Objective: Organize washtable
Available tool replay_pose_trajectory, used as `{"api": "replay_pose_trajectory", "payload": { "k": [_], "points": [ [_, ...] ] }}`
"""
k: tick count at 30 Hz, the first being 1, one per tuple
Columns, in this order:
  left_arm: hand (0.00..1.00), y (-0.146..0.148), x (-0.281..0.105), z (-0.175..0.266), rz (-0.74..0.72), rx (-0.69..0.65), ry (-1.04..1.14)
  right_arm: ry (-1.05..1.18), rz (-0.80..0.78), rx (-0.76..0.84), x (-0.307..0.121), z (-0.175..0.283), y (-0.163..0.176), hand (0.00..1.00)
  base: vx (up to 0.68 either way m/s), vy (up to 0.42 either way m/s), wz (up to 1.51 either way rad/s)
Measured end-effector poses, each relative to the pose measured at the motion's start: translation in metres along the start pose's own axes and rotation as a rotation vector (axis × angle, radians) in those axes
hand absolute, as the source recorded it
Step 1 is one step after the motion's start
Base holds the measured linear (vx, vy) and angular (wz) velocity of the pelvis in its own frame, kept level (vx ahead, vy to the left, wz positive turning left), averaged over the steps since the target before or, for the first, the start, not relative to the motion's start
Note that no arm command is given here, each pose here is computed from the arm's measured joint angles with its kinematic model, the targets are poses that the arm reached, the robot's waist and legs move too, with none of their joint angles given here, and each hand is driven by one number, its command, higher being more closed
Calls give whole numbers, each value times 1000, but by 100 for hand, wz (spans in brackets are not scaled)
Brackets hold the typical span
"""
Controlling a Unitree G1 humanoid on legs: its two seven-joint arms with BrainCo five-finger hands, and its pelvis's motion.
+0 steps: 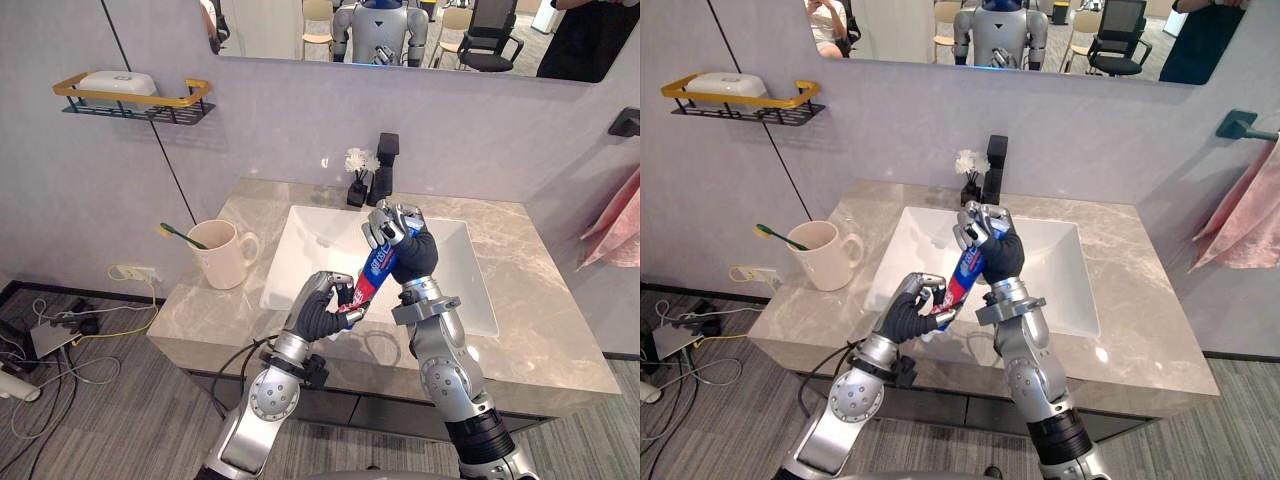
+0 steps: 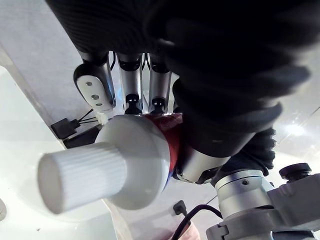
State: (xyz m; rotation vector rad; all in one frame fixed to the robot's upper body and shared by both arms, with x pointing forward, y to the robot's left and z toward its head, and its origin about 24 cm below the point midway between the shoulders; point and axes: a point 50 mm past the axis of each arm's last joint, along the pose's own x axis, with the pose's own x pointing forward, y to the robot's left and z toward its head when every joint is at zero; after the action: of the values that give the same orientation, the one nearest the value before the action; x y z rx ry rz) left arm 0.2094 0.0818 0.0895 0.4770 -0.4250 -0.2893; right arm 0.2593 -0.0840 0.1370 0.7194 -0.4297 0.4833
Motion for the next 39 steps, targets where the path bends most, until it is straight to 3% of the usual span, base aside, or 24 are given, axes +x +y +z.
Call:
{"api": "replay_pose_trajectory", "payload": {
  "k": [1, 2, 21, 28, 32, 39],
  "points": [
    [100, 1, 0, 0, 2, 1, -1, -2, 1, 1, 0, 0, 0, 100, 0, 0, 0],
    [0, 2, 0, 1, 6, 5, -3, -5, 3, 3, 0, 0, 1, 100, 0, 0, 0],
    [0, 31, 5, 8, 196, 16, -18, -18, -49, -31, -3, 4, -7, 100, 0, 0, 0],
    [0, 34, 6, 8, 232, -24, -15, -44, -92, -59, -3, 9, -12, 100, 0, 0, 1],
    [0, 49, 5, 12, 333, -29, -36, -49, -113, -110, -4, 14, -18, 100, 0, 0, 0],
    [0, 50, 4, 11, 340, -95, -33, -67, -116, -167, -1, 19, -18, 100, -11, 0, 0]
  ]
}}
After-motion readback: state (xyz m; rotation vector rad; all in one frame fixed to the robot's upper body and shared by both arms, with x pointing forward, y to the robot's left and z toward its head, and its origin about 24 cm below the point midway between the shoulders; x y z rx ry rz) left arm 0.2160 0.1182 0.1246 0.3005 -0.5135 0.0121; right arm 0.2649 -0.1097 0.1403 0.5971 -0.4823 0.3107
